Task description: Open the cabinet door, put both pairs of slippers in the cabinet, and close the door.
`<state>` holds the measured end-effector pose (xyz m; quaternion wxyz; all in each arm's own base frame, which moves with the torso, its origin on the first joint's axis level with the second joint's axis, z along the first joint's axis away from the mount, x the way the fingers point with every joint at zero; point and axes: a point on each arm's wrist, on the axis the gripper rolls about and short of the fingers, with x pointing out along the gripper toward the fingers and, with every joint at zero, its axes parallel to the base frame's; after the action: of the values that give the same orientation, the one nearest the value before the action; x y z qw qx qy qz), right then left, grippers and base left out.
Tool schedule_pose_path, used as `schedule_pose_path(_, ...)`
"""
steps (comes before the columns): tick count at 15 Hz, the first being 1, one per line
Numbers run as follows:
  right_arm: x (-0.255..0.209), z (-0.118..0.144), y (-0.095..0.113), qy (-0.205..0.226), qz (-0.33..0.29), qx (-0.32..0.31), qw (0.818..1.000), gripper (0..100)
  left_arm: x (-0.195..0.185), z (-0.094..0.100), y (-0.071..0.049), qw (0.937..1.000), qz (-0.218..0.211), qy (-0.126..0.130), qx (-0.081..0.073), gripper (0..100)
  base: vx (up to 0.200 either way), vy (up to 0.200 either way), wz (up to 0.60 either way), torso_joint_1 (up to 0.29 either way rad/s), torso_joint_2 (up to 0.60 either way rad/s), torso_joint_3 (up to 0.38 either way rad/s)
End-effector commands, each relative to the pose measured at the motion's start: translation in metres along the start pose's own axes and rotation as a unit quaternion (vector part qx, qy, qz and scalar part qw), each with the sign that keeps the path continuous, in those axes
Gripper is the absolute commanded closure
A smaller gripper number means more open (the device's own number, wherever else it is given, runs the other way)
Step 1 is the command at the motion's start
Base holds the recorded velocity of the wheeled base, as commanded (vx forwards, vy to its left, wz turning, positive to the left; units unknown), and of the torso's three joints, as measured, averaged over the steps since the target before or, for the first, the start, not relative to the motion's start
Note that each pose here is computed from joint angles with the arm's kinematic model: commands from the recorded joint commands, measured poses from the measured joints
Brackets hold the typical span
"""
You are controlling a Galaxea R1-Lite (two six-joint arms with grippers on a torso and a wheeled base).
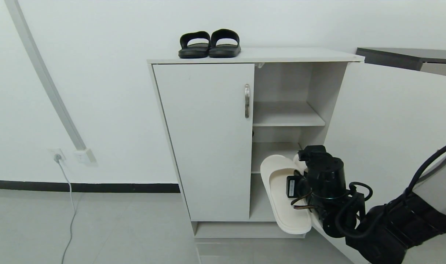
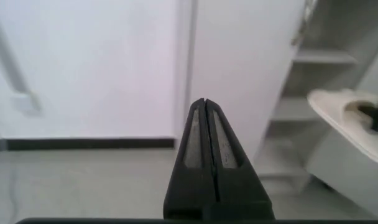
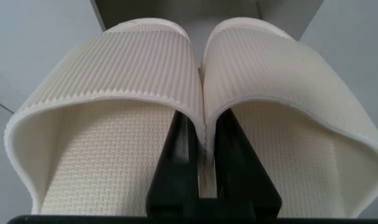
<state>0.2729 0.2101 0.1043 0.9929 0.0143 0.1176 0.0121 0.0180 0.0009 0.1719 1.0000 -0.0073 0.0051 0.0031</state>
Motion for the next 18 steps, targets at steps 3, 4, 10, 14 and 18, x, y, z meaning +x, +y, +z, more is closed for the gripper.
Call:
schedule_pose_path(3, 0.003, -0.005, 0.001, 0.004, -0.003, -0.004, 1.000, 100, -0.040, -0.092, 0.005, 0.9955, 0.092, -0.022, 0.005, 100, 0.000, 0.000, 0.00, 0.000, 0.00, 0.000)
schedule_pose_path(4, 0.003, -0.005, 0.001, 0.002, -0.002, -0.003, 1.000, 100, -0.040, -0.092, 0.004, 0.9969, 0.074, -0.026, 0.005, 100, 0.000, 0.000, 0.00, 0.000, 0.00, 0.000)
schedule_pose_path(10, 0.010, -0.015, 0.007, 0.003, 0.000, -0.020, 1.000, 100, -0.040, -0.096, -0.001, 0.9992, -0.038, -0.006, 0.012, 100, 0.000, 0.000, 0.00, 0.000, 0.00, 0.000)
schedule_pose_path(14, 0.033, -0.023, 0.025, -0.026, -0.015, -0.011, 0.999, 100, -0.040, -0.096, -0.001, 0.9993, -0.037, -0.006, 0.003, 100, 0.000, 0.000, 0.00, 0.000, 0.00, 0.000)
schedule_pose_path(18, 0.041, -0.028, 0.030, -0.031, -0.035, -0.010, 0.999, 100, -0.040, -0.096, -0.001, 0.9993, -0.038, -0.006, 0.002, 100, 0.000, -0.100, 0.00, 0.001, 0.00, 0.004)
